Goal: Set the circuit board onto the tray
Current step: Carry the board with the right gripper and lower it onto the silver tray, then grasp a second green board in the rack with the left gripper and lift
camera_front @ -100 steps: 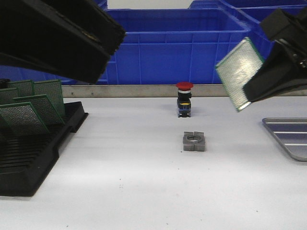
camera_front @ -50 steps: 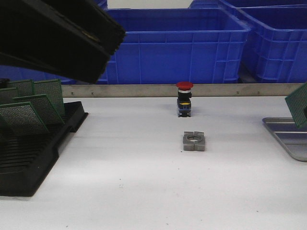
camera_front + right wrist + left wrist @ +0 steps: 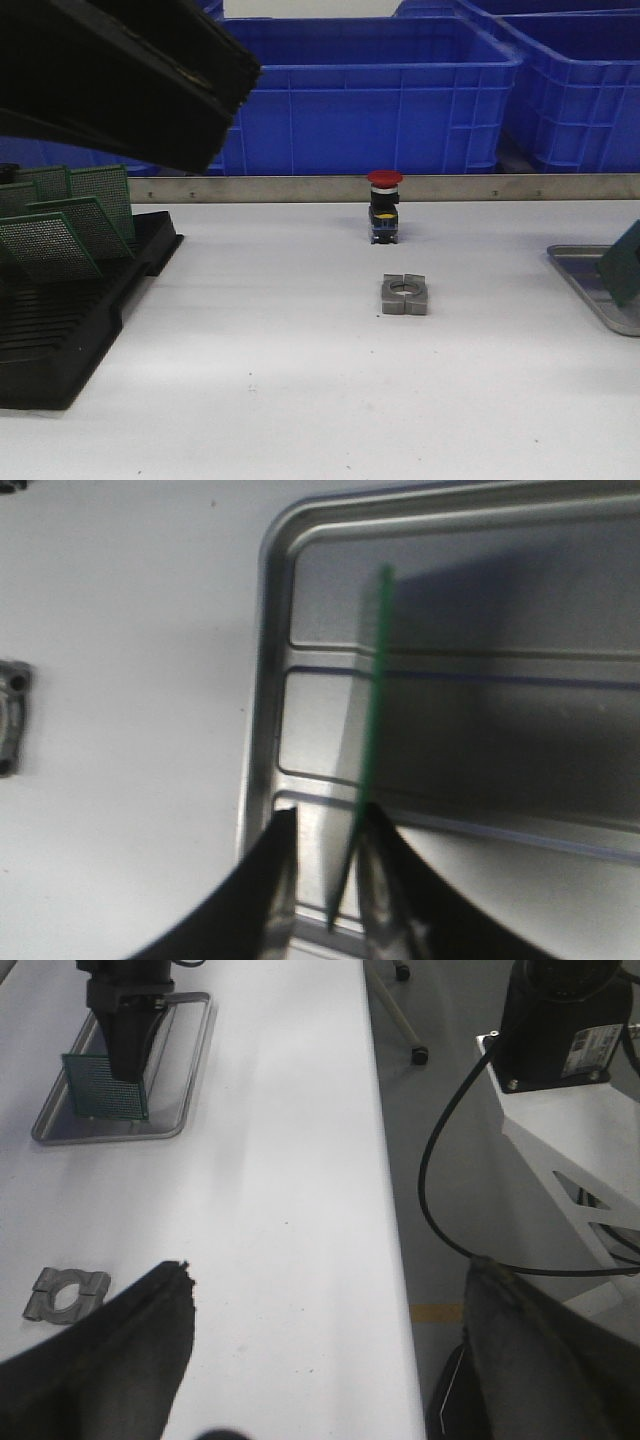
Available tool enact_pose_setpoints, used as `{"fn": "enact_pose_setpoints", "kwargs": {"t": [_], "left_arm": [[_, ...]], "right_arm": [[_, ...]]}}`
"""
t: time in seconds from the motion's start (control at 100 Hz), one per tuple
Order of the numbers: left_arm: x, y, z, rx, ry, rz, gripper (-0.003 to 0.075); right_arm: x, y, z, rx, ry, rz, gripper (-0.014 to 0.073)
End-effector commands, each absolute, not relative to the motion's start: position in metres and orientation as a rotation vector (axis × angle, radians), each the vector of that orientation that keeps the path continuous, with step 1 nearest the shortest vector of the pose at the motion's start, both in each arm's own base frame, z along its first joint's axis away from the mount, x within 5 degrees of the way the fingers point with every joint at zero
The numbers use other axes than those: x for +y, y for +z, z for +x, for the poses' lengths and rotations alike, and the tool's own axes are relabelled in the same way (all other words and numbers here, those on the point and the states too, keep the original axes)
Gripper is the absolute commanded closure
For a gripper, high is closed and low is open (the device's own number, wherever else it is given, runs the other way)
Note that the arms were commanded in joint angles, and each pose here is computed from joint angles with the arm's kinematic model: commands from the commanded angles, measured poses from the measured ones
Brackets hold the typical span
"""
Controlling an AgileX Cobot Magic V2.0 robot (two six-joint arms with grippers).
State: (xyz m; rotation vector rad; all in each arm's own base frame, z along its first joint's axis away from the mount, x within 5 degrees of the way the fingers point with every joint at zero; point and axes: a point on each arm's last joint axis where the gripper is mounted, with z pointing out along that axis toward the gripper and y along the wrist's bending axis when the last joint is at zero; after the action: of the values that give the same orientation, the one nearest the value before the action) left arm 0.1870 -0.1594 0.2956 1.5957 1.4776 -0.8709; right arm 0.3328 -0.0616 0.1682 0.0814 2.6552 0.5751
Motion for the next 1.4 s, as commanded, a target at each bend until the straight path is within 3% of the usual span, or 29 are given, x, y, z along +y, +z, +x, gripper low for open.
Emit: {"fn": "enact_pose_setpoints", "kwargs": {"t": [0.0, 0.07, 0.23, 0.5, 0.62, 1.06, 1.39], "left_arm": [[-0.16, 0.315, 0.188, 1.435, -0.852, 1.507, 0.0196], [-0.156, 0.315, 0.193, 1.456, -0.811, 1.489, 0.0196], [-0.137, 0.309, 0.208, 1.542, -0.683, 1.456, 0.0196], [-0.079, 0.294, 0.24, 1.8, -0.263, 1.362, 0.0196], [-0.06, 0.287, 0.252, 1.887, -0.147, 1.295, 0.0198], [-0.051, 0.246, 0.28, 2.031, -0.109, 1.3, 0.0208], [-0.048, 0.241, 0.288, 2.039, -0.05, 1.266, 0.0208]], "right_arm": [[-0.067, 0.191, 0.336, 2.615, 0.486, -0.015, 0.0076], [-0.069, 0.193, 0.336, 2.624, 0.453, -0.054, -0.0073], [-0.069, 0.194, 0.337, 2.623, 0.452, -0.063, -0.0033], [-0.068, 0.194, 0.337, 2.628, 0.461, -0.067, -0.0033], [-0.068, 0.194, 0.337, 2.628, 0.464, -0.067, -0.0033], [-0.066, 0.194, 0.336, 2.632, 0.497, -0.061, -0.0033], [-0.065, 0.195, 0.336, 2.632, 0.514, -0.057, -0.0033]]}}
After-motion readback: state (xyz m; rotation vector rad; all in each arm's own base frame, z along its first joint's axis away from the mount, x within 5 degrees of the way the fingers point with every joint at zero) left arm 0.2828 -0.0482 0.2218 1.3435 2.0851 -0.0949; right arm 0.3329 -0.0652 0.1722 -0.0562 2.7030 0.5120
